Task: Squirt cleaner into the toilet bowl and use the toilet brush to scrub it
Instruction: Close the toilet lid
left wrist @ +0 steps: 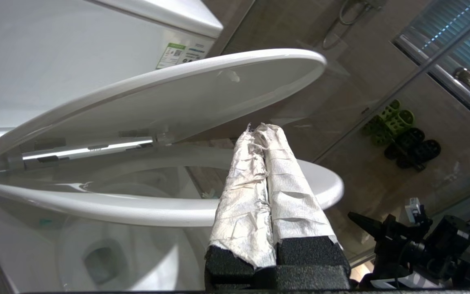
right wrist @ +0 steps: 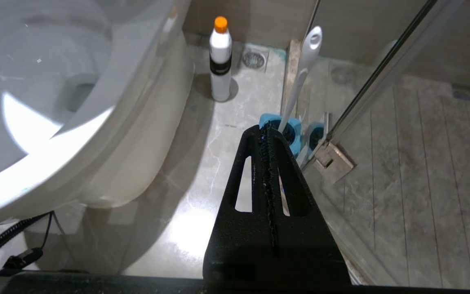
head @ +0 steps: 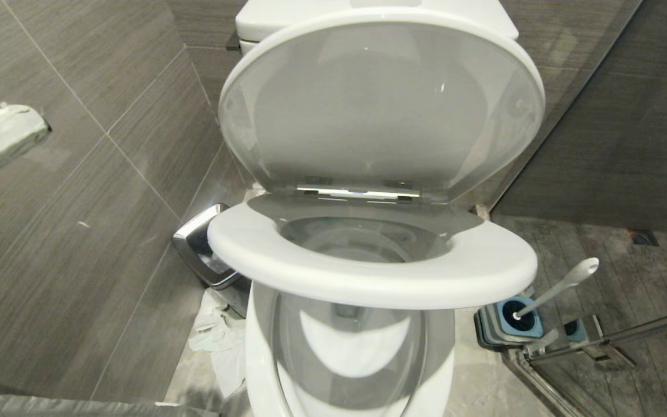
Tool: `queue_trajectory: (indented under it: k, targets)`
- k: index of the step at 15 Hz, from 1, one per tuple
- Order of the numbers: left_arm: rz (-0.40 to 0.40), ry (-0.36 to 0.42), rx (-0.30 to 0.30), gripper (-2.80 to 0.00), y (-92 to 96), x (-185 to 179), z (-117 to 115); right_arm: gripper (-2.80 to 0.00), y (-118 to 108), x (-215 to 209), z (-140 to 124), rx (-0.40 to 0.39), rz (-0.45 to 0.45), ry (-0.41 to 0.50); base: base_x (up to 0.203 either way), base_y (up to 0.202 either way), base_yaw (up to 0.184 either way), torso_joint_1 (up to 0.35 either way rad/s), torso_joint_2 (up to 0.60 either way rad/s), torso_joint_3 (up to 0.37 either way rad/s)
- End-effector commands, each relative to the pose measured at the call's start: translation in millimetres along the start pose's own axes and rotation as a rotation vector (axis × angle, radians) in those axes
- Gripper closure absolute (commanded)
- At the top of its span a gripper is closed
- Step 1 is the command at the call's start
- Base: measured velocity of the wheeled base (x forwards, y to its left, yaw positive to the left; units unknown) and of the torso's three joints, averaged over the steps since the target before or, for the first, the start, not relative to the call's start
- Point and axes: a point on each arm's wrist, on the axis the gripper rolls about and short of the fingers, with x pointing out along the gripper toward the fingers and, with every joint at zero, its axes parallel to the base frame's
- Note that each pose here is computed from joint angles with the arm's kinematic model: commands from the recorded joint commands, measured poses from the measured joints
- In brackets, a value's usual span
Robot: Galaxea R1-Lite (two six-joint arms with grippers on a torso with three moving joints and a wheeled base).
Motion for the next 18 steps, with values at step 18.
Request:
queue_trajectory:
  k: [18]
  targets:
    - [0.054,0.021,-0.033,0.0,9.4,5.2,-14.2,0.0,0.1,0.8,-3.3,0.0,0.0,0.011,0.0,0.0,0.0,0.002,0.0,0.117]
